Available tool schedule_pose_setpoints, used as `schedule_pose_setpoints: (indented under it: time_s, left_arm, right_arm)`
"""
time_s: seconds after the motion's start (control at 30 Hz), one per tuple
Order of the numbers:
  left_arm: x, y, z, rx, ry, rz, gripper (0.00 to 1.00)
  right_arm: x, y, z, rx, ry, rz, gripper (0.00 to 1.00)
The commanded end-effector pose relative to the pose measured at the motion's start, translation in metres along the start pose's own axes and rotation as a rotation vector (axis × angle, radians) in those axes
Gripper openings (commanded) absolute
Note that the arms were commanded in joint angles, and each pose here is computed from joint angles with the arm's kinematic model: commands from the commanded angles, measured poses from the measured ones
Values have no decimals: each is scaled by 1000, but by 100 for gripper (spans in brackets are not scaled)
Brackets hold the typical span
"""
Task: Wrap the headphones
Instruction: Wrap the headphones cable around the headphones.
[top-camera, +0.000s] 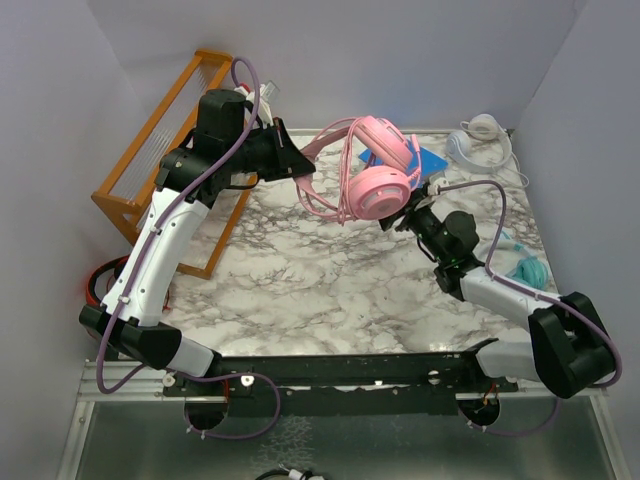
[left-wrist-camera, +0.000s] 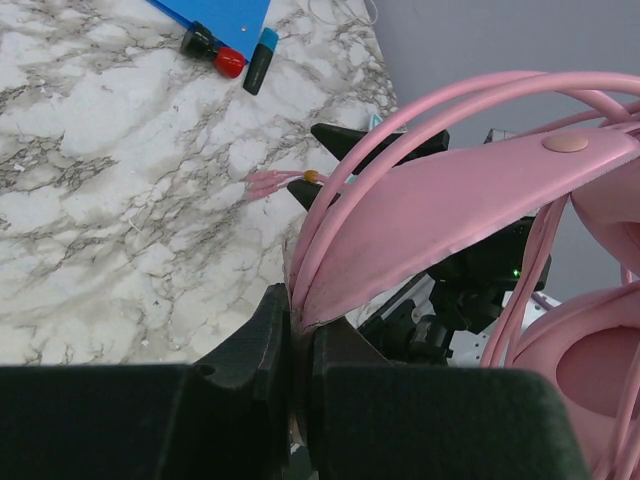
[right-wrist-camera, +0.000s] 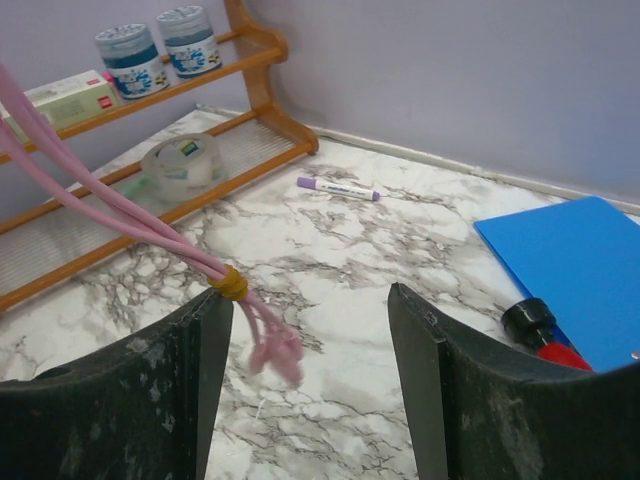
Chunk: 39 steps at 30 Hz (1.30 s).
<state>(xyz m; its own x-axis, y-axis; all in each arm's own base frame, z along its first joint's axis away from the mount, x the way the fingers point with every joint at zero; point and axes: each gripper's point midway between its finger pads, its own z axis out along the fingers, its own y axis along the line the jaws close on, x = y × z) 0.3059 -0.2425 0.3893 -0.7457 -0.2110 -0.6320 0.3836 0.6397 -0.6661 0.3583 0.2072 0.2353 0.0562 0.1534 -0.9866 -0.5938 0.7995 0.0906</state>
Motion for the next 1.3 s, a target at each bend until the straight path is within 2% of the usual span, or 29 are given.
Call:
schedule_pose_setpoints:
  time_s: [0.0, 0.2, 0.4, 0.47, 0.53, 0.73, 0.93, 1.1, 1.27]
  left_arm:
    - [-18, -35, -18, 118, -71, 17, 0]
    - [-17, -37, -19, 126, -71, 16, 0]
    - [-18, -40, -22, 131, -75, 18, 0]
    - [-17, -40, -22, 132, -73, 14, 0]
    - [-16, -40, -22, 135, -69, 13, 0]
    - [-15, -40, -23, 134, -67, 9, 0]
    - [-15, -36, -19, 122, -66, -4, 0]
    - [-16, -31, -7, 140, -101, -100, 0]
    - [-30, -11, 0, 60, -218, -229, 0]
  right_arm:
    - [-2, -12, -1, 73, 2, -18, 69]
    - [-5, 25, 6, -150, -18, -27, 69]
    - [-5, 25, 12, -159, -23, -42, 68]
    - [-5, 27, 14, -174, -23, -50, 64]
    - [-6, 29, 14, -189, -28, -54, 55]
    - [-5, 42, 15, -263, -29, -40, 40]
    - [-6, 53, 13, -317, -31, 9, 2]
    - [-6, 75, -3, -388, -36, 117, 1]
    - [-2, 102, -17, -434, -15, 206, 1]
